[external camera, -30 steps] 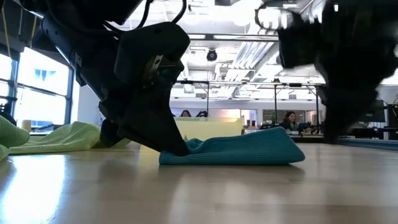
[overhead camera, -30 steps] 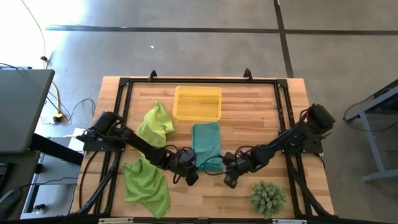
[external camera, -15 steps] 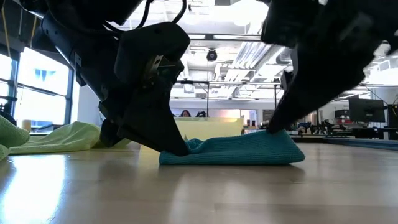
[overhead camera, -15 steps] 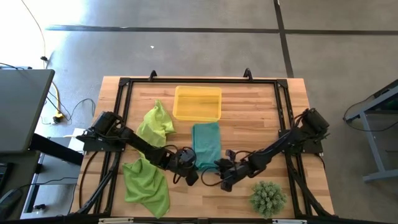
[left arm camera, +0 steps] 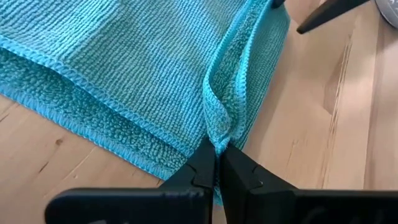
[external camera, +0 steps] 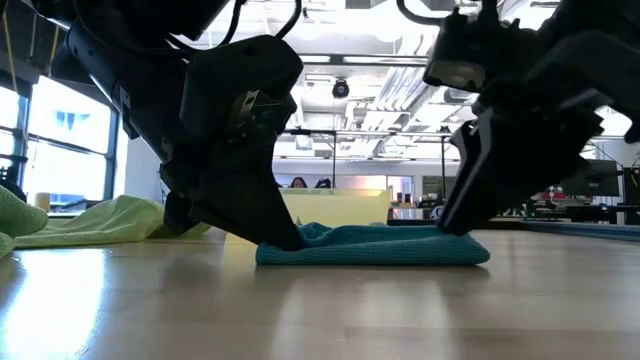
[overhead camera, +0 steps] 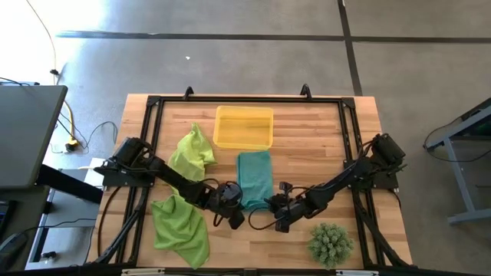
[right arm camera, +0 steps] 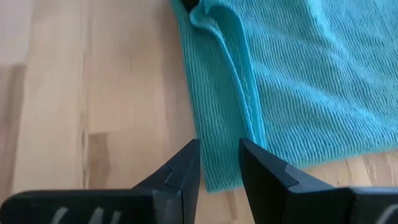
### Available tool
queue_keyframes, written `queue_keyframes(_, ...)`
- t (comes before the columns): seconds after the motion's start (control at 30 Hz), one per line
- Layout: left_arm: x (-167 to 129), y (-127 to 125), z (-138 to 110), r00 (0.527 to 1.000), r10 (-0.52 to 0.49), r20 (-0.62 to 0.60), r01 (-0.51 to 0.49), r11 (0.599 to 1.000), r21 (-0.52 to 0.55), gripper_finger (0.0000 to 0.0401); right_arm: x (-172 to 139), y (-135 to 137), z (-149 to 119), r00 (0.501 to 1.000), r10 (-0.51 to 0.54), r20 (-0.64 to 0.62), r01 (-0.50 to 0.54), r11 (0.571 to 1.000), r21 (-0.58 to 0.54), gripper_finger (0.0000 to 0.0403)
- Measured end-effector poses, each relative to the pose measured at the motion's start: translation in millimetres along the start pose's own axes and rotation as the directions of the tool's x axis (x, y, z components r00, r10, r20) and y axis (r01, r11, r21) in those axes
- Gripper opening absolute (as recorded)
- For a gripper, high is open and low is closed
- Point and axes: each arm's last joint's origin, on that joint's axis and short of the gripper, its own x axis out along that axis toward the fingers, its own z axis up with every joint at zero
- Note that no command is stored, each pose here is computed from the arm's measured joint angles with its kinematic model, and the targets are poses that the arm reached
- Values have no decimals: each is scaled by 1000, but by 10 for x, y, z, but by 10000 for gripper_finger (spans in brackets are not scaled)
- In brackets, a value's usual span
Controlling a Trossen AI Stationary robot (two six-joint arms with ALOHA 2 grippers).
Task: Roll microfiber towels into tight, uniform cylinder then place into a basket
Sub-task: Roll the blue microfiber towel
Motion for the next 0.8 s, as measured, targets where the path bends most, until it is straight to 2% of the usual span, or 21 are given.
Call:
queue_keyframes(0.17,1,-3,1,1000,-3,2,3,1000,-7,18,0,-4,-7,1000,-4,-7,3,1000,-21,110)
queue_keyframes(0.47,5,-19,11,1000,-21,12,21,1000,-14,30,9,-21,-12,999,15,-31,-16,1000,-18,165)
queue_keyframes(0.8,5,-24,13,1000,-28,12,28,1000,2,32,11,-26,-13,999,16,-35,-17,1000,-17,151)
